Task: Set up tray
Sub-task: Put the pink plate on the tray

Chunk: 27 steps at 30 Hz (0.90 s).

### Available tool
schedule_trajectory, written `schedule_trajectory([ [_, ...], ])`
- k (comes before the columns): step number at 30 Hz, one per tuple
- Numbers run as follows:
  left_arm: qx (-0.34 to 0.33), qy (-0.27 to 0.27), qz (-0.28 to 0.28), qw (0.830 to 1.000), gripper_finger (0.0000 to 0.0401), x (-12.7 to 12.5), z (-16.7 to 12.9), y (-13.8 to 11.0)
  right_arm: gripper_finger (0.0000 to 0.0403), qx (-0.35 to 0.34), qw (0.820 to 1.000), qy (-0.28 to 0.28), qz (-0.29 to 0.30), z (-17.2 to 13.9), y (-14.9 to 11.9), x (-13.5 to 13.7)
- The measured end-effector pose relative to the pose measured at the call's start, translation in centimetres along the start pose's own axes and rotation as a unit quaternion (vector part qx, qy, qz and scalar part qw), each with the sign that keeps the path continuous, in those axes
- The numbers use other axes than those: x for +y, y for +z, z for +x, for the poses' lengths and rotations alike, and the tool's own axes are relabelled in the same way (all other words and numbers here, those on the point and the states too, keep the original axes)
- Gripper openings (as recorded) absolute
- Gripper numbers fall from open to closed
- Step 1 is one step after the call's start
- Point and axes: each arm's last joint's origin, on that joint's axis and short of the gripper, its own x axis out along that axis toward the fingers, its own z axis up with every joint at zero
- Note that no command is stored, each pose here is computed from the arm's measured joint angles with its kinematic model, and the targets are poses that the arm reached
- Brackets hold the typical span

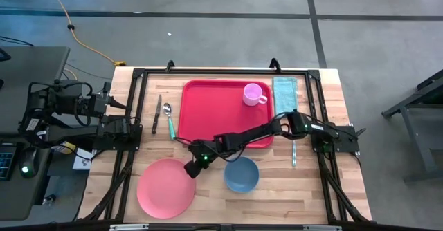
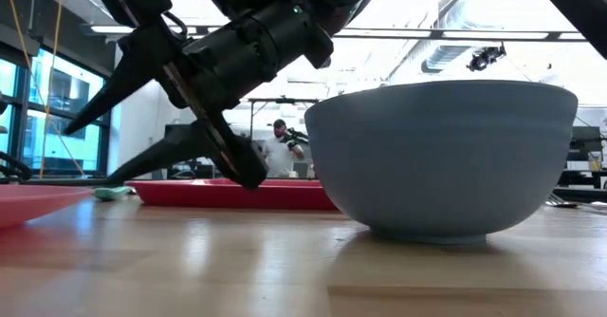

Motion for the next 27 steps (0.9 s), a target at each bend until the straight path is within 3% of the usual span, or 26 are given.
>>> schedule_trajectory([
  [6,0.000,0.000,0.000,1.000,0.0152,0.0,0.0,0.0,0.0208,0.013,1.000,0.008,0.019,1.3,-0.6,-0.9],
  [17,0.000,0.000,0.000,1.000,0.0152,0.0,0.0,0.0,0.0185,-0.004,0.998,0.053,0.033,3.0,-1.1,-1.0],
  [22,0.000,0.001,0.000,1.000,0.0152,0.0,0.0,0.0,0.0164,-0.009,0.998,0.054,0.025,3.1,-1.2,-0.9],
  [27,0.001,0.001,0.000,1.000,0.0152,0.0,0.0,0.0,0.0101,0.001,0.998,0.060,0.015,3.1,-1.3,-0.8],
])
